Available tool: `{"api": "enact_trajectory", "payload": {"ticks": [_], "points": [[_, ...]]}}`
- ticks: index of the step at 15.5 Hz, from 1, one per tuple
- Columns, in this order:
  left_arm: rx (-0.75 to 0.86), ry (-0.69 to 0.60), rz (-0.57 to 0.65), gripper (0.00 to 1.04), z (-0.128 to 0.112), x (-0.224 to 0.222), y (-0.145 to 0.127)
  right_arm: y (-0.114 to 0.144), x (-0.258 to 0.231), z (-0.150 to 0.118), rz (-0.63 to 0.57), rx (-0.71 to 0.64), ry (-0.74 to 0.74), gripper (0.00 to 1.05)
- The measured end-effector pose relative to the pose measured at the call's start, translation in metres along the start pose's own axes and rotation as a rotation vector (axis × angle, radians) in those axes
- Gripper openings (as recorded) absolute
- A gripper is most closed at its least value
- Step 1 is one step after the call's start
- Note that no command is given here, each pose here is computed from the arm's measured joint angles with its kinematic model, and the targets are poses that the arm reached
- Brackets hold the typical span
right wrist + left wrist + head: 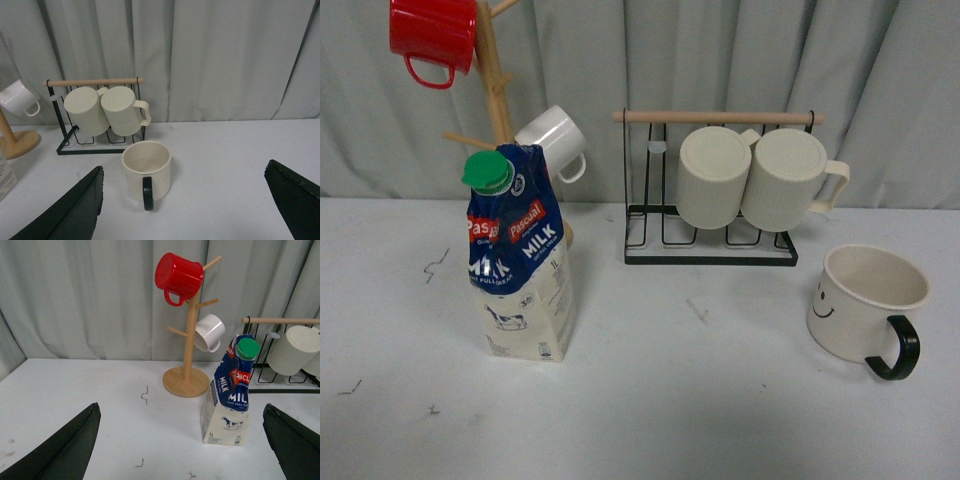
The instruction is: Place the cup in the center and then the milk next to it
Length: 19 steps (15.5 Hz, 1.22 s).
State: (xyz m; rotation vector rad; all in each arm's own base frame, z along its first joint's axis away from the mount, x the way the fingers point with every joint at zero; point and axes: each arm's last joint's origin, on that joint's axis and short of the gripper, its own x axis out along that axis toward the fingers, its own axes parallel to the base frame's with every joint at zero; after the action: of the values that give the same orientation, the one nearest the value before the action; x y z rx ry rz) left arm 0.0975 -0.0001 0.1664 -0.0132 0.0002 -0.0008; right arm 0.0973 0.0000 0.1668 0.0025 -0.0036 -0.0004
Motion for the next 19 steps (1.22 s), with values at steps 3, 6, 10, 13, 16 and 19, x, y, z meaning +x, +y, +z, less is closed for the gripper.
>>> {"api": "enact_trajectory", "payload": {"ticks": [3,6,10,13,16,19], "points": [[0.000,0.000,0.000,0.98,0.000,0.000,0.000,-0.010,0.012,0.007,-0.062,-0.001,0.022,0.98],[0.000,0.000,0.000,0.98,0.000,0.000,0.000,-0.023,0.036,0.037,-0.105,0.005,-0.059,0.98],[0.000,0.000,0.000,0.98,0.000,0.000,0.000,-0.040,0.171,0.073,-0.168,0.200,0.081,0.98],[0.000,0.000,0.000,0.98,0.000,0.000,0.000,-0.024,0.250,0.036,-0.142,0.266,0.423,0.98],[0.000,0.000,0.000,0.98,0.000,0.000,0.000,-0.002,0.278,-0.007,-0.083,0.268,0.690,0.98],[0.000,0.000,0.000,0.98,0.000,0.000,0.000,0.004,0.282,-0.048,-0.077,0.263,0.833,0.98]]}}
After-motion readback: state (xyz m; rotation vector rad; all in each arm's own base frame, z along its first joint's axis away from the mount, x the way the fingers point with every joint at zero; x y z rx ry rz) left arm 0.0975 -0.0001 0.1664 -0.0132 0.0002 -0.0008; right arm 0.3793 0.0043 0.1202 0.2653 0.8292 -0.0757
